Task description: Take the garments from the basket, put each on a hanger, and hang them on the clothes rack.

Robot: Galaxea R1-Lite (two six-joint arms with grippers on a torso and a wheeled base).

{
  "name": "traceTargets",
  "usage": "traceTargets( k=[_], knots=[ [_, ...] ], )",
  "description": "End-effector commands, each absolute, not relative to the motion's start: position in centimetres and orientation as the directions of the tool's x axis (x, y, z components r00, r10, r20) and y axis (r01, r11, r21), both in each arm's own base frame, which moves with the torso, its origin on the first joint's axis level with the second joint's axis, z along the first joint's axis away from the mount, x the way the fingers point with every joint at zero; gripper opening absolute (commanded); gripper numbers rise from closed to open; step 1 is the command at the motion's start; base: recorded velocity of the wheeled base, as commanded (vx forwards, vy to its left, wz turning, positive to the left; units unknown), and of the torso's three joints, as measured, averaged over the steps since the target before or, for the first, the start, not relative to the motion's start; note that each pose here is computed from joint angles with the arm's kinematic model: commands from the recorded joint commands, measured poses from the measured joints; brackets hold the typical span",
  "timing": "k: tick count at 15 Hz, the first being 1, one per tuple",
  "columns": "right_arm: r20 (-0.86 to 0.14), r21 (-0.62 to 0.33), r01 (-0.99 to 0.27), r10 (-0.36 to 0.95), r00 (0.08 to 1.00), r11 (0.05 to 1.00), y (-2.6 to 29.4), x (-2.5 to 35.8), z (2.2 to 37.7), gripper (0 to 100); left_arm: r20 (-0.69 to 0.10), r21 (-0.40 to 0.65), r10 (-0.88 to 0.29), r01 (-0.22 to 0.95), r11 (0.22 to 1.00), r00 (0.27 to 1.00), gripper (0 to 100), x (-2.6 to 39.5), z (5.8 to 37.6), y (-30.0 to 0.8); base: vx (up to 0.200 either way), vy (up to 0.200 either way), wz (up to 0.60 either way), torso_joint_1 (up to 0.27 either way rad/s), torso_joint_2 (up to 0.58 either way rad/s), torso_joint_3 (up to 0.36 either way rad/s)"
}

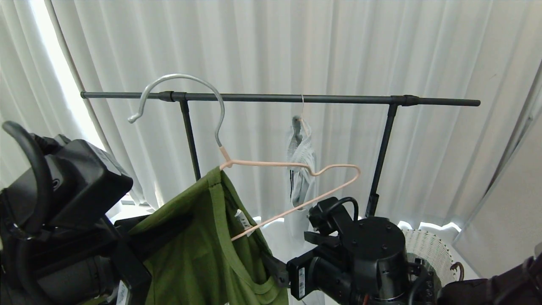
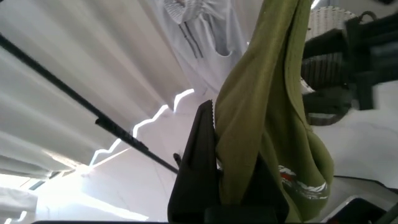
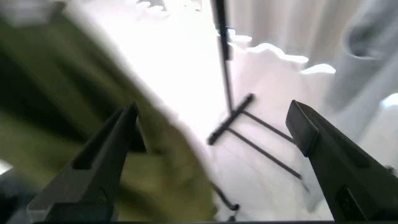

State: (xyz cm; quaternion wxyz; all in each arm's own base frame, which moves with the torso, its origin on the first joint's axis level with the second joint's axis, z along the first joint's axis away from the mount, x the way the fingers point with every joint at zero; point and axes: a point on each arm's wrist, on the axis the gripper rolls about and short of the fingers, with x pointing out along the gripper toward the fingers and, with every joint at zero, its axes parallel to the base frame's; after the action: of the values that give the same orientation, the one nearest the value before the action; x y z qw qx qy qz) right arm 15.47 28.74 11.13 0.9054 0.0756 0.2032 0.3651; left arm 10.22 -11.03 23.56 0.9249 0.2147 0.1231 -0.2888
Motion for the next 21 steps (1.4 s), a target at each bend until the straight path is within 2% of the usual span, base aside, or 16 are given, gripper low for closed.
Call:
traceTargets(
  k=[1, 6, 10, 12, 15, 21],
  knots=[
    [-0.364, 0.246, -0.600, 0.646, 0.670, 0.761, 28.7, 15.7, 9.3, 100, -0.346, 0.325, -0.485, 0.588, 0.741, 0.803, 0, 10.2, 23.6, -11.0, 0.000, 0.000, 0.00, 0.000, 0.00, 0.000],
    [-0.474, 0.095, -0.548, 0.522, 0.710, 0.831, 23.8, 15.7, 7.2, 100, -0.371, 0.331, -0.470, 0.587, 0.739, 0.801, 0, 10.0, 22.6, -10.6, 0.000, 0.000, 0.00, 0.000, 0.00, 0.000],
    [-0.482, 0.037, -0.462, 0.421, 0.769, 0.886, 19.6, 17.2, 7.7, 100, -0.421, 0.339, -0.455, 0.602, 0.723, 0.784, 0, 8.6, 20.0, -9.1, 0.000, 0.000, 0.00, 0.000, 0.00, 0.000],
    [-0.467, 0.032, -0.413, 0.379, 0.799, 0.910, 18.1, 18.2, 8.2, 100, -0.446, 0.332, -0.491, 0.647, 0.686, 0.749, 0, 7.3, 18.2, -7.8, 0.000, 0.000, 0.00, 0.000, 0.00, 0.000],
    [-0.444, 0.039, -0.401, 0.375, 0.813, 0.915, 17.3, 18.7, 9.0, 100, -0.471, 0.388, -0.497, 0.677, 0.625, 0.729, 0, 5.9, 16.0, -6.3, 0.000, 0.000, 0.00, 0.000, 0.00, 0.000],
    [-0.386, 0.055, -0.508, 0.487, 0.783, 0.860, 16.9, 17.8, 11.0, 100, -0.568, 0.398, -0.435, 0.696, 0.597, 0.698, 0, 5.8, 13.4, -5.9, 0.000, 0.000, 0.00, 0.000, 0.00, 0.000]
  ],
)
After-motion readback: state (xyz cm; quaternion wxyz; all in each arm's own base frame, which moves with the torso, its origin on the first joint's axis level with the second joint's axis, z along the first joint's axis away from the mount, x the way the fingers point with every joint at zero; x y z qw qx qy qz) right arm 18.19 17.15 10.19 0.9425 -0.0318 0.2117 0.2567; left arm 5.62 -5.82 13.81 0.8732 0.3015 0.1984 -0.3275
